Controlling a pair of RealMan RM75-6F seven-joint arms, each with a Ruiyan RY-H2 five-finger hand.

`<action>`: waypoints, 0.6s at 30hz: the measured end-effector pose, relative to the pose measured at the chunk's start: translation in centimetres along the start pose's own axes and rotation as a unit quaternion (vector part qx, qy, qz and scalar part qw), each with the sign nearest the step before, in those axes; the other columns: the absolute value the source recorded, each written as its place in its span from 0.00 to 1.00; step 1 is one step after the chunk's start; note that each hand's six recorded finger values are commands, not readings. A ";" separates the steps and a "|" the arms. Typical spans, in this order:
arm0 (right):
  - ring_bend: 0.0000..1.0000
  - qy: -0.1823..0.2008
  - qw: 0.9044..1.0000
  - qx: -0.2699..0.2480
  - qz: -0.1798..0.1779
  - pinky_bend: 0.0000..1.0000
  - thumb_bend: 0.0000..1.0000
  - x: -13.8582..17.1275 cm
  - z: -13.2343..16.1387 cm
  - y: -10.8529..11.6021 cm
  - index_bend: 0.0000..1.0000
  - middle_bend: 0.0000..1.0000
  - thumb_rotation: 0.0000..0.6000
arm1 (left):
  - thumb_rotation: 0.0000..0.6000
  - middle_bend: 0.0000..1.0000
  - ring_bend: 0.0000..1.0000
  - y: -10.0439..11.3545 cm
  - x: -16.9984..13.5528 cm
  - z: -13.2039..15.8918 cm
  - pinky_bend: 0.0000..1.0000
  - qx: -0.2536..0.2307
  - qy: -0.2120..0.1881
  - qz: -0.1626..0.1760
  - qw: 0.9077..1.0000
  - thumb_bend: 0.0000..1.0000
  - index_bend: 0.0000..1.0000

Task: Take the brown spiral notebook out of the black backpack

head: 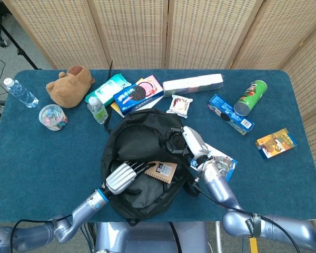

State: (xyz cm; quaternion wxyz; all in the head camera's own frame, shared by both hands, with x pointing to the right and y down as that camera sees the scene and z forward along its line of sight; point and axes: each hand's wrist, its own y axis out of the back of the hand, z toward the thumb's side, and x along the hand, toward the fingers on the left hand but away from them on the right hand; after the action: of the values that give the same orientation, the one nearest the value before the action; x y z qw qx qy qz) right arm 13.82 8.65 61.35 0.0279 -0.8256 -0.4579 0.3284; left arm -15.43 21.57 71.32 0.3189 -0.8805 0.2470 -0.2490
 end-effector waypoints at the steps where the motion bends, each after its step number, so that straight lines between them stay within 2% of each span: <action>1: 0.46 0.000 1.000 0.000 0.000 0.28 0.70 0.0 0.1 0.0 0.62 0.67 1.00 | 1.00 0.00 0.02 -0.1 0.2 0.0 0.13 0.001 0.000 -0.001 1.000 0.24 0.11; 6: 0.46 0.003 1.000 0.000 0.002 0.28 0.72 0.0 0.4 0.1 0.62 0.67 1.00 | 1.00 0.00 0.02 -0.9 1.0 -0.2 0.13 0.007 0.010 -0.008 1.000 0.31 0.11; 18: 0.46 0.002 1.000 -0.002 0.001 0.28 0.72 0.1 0.6 0.3 0.62 0.67 1.00 | 1.00 0.00 0.02 -1.7 2.8 -0.1 0.13 0.025 0.003 0.003 1.000 0.31 0.11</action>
State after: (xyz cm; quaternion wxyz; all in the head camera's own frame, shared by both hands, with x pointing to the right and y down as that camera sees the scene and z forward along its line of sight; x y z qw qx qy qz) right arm 13.74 8.40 60.74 0.0267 -0.8270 -0.4573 0.3261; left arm -12.92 20.97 73.32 0.3407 -0.8707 0.2442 -0.2571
